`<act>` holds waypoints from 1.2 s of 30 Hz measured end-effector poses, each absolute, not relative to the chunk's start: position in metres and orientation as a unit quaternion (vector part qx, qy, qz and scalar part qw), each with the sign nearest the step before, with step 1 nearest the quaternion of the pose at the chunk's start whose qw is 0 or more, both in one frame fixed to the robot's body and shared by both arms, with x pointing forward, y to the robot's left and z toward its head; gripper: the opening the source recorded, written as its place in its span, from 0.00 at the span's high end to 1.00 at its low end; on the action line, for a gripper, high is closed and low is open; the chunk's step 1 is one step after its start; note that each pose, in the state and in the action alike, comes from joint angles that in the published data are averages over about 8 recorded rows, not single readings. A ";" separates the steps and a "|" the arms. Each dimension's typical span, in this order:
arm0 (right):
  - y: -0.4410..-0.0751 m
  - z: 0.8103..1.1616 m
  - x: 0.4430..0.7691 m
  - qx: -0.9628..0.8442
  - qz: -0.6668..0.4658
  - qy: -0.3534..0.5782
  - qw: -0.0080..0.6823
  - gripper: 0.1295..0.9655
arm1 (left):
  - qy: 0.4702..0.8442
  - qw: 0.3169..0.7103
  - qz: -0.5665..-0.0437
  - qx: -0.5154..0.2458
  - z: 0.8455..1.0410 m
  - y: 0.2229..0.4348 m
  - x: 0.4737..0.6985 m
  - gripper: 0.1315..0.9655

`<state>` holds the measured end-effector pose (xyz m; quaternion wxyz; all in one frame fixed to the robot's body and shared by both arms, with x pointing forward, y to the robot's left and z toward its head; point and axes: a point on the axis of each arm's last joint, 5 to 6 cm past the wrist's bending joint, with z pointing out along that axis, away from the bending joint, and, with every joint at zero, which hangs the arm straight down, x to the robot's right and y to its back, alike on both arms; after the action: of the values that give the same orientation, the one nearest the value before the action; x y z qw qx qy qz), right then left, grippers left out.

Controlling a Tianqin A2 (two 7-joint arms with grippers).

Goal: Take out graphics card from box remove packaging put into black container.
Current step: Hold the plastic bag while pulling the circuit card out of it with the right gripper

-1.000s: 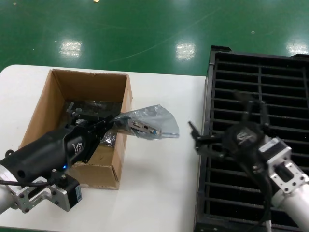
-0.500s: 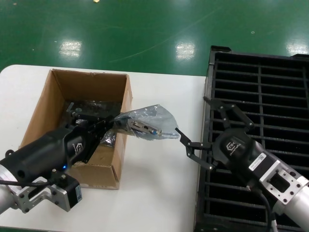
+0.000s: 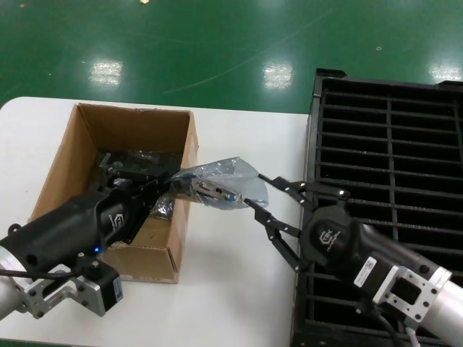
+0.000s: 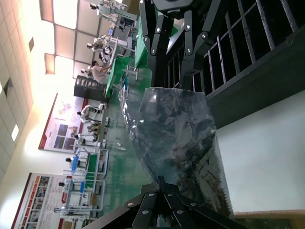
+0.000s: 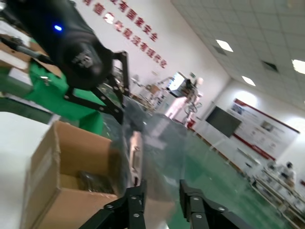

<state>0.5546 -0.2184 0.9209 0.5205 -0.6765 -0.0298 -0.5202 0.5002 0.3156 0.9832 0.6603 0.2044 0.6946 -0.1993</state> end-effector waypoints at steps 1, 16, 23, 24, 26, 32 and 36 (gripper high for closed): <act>-0.218 0.922 0.555 -0.677 -0.519 -0.037 0.520 0.67 | 0.695 0.660 -0.199 0.204 0.983 0.316 0.500 0.99; -0.216 0.946 0.579 -0.693 -0.511 -0.096 0.500 0.94 | 0.695 0.660 -0.199 0.204 0.983 0.316 0.500 0.99; -0.211 0.951 0.589 -0.715 -0.469 -0.119 0.505 0.98 | 0.695 0.660 -0.199 0.204 0.983 0.316 0.500 0.99; -0.210 0.952 0.590 -0.718 -0.463 -0.120 0.506 0.98 | 0.695 0.660 -0.199 0.204 0.983 0.316 0.500 0.99; -0.207 0.955 0.594 -0.724 -0.451 -0.122 0.508 0.99 | 0.695 0.660 -0.199 0.204 0.983 0.316 0.500 0.99; -0.203 0.969 0.610 -0.735 -0.427 -0.123 0.512 0.99 | 0.695 0.660 -0.199 0.204 0.983 0.316 0.500 0.99; -0.200 0.980 0.624 -0.747 -0.408 -0.111 0.513 0.99 | 0.695 0.660 -0.199 0.204 0.983 0.316 0.500 0.99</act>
<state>0.6238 -0.1996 0.9796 0.5128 -0.7473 -0.1107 -0.4078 0.5002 0.3156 0.9832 0.6603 0.2045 0.6946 -0.1993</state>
